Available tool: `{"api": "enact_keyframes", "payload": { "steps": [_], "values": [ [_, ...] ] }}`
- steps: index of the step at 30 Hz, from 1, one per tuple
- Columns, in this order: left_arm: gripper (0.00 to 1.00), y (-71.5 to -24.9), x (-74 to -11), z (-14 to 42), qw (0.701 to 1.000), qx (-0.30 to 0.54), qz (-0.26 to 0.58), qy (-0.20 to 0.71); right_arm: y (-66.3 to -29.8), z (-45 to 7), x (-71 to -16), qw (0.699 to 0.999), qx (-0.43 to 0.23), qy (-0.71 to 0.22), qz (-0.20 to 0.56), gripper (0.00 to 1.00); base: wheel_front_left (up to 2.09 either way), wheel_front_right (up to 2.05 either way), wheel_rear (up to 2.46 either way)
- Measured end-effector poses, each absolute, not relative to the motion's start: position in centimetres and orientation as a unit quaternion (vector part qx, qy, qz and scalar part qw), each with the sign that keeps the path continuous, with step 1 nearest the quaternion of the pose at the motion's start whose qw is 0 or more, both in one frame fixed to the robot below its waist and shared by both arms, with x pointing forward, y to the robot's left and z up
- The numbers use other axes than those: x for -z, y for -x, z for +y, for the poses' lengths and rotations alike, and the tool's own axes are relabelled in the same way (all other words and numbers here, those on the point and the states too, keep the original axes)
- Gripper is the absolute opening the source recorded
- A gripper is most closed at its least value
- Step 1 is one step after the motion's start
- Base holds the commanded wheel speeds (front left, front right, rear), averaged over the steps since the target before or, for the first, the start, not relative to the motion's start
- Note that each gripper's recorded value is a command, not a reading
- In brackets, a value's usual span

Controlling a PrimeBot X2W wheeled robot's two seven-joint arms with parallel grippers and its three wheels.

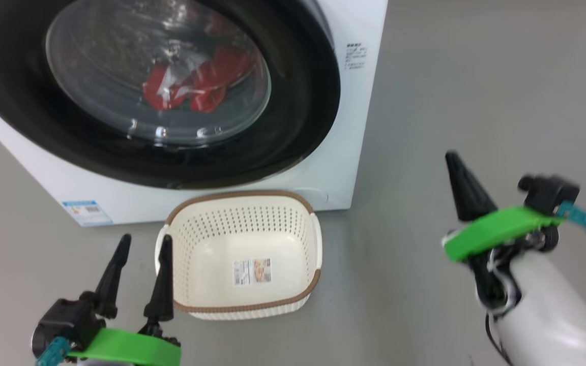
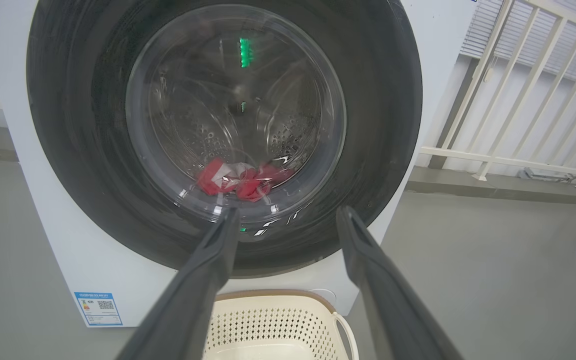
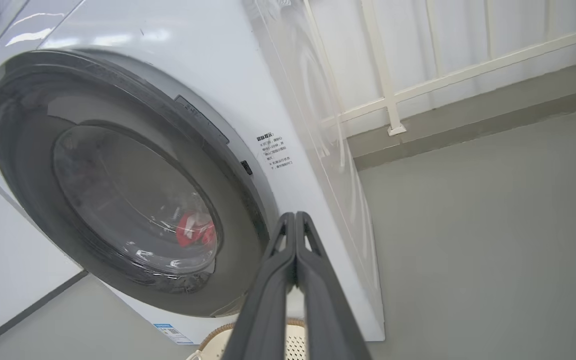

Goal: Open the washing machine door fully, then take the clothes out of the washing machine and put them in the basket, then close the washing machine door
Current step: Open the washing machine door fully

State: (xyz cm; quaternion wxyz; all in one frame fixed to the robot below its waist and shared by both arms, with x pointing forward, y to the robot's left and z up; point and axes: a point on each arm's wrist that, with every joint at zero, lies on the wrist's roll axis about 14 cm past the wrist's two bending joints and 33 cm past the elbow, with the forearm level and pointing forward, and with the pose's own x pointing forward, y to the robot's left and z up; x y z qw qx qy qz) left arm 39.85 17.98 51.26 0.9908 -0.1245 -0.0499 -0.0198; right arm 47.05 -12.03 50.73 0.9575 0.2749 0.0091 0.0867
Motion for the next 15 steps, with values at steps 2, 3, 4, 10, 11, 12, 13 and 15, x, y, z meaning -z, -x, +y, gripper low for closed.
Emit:
{"api": "enact_keyframes", "payload": {
  "steps": [2,3,4,10,11,12,13,15],
  "values": [
    [1.0,-40.2,-51.3,17.8,0.99,0.023,-0.051,0.126,-48.2,-11.9,-51.0,0.948,-0.086,-0.305,0.015,0.0,0.0,0.0,0.0],
    [1.0,-40.4,-51.4,17.7,0.99,0.024,-0.053,0.127,-48.7,-11.8,-51.1,0.943,-0.086,-0.32,0.019,0.0,0.0,0.0,0.0],
    [1.0,-40.6,-51.4,17.7,0.99,0.024,-0.054,0.128,-49.3,-11.7,-51.2,0.937,-0.088,-0.336,0.025,0.0,0.0,0.0,0.0],
    [1.0,-41.7,-51.3,17.9,0.989,0.021,-0.055,0.139,-52.4,-10.2,-52.9,0.905,-0.127,-0.403,0.048,0.0,0.0,0.0,0.0],
    [1.0,-41.9,-51.3,17.9,0.988,0.021,-0.055,0.14,-53.0,-10.0,-53.1,0.899,-0.132,-0.413,0.053,0.0,0.0,0.0,0.0],
    [1.0,-42.1,-51.2,17.9,0.988,0.021,-0.055,0.139,-53.4,-9.9,-53.2,0.894,-0.138,-0.423,0.06,0.0,0.0,0.0,0.0],
    [1.0,-42.3,-51.2,17.9,0.989,0.022,-0.055,0.139,-53.9,-9.7,-53.3,0.889,-0.143,-0.43,0.068,0.0,0.0,0.0,0.0],
    [1.0,-42.7,-51.2,17.9,0.989,0.022,-0.055,0.138,-54.6,-8.8,-53.2,0.873,-0.159,-0.451,0.091,0.0,0.0,0.0,0.0]
  ]
}}
